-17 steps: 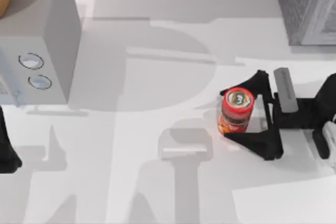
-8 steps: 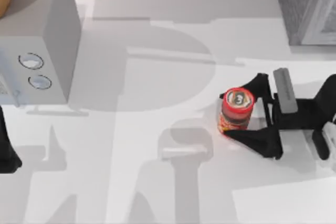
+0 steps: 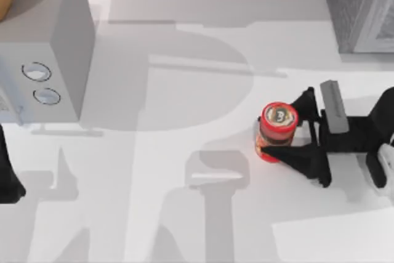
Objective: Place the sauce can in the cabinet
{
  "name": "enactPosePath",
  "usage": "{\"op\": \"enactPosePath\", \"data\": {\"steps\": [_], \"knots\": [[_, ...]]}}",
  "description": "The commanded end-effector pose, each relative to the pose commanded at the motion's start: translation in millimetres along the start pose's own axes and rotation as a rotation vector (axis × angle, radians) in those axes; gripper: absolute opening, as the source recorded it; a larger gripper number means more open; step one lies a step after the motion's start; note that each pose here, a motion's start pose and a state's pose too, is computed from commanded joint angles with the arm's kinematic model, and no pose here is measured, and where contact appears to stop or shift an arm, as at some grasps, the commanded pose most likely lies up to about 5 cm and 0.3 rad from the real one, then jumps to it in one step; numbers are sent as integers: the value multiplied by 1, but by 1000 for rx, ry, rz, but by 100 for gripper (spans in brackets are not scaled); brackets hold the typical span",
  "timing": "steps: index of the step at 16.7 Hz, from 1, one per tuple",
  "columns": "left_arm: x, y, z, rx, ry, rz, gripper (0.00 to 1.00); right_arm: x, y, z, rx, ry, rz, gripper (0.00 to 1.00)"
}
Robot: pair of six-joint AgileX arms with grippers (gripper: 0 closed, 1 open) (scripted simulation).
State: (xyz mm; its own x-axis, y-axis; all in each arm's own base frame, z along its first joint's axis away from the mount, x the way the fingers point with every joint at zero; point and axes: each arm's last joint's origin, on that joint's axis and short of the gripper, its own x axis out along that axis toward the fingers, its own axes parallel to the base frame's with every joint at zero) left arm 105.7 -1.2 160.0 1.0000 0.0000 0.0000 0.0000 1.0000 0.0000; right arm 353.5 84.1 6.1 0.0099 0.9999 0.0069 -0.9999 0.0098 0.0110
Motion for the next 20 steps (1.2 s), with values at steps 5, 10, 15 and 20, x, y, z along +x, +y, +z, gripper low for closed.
{"op": "enactPosePath", "data": {"steps": [5,10,15,20], "knots": [[0,0,0,0,0,0,100,0,0,0,0,0,0,0],[0,0,0,0,0,0,100,-1,-1,1,-2,0,-4,0],[0,0,0,0,0,0,100,1,-6,30,-2,0,-2,0],[0,0,0,0,0,0,100,1,-10,78,-15,-2,-7,0]]}}
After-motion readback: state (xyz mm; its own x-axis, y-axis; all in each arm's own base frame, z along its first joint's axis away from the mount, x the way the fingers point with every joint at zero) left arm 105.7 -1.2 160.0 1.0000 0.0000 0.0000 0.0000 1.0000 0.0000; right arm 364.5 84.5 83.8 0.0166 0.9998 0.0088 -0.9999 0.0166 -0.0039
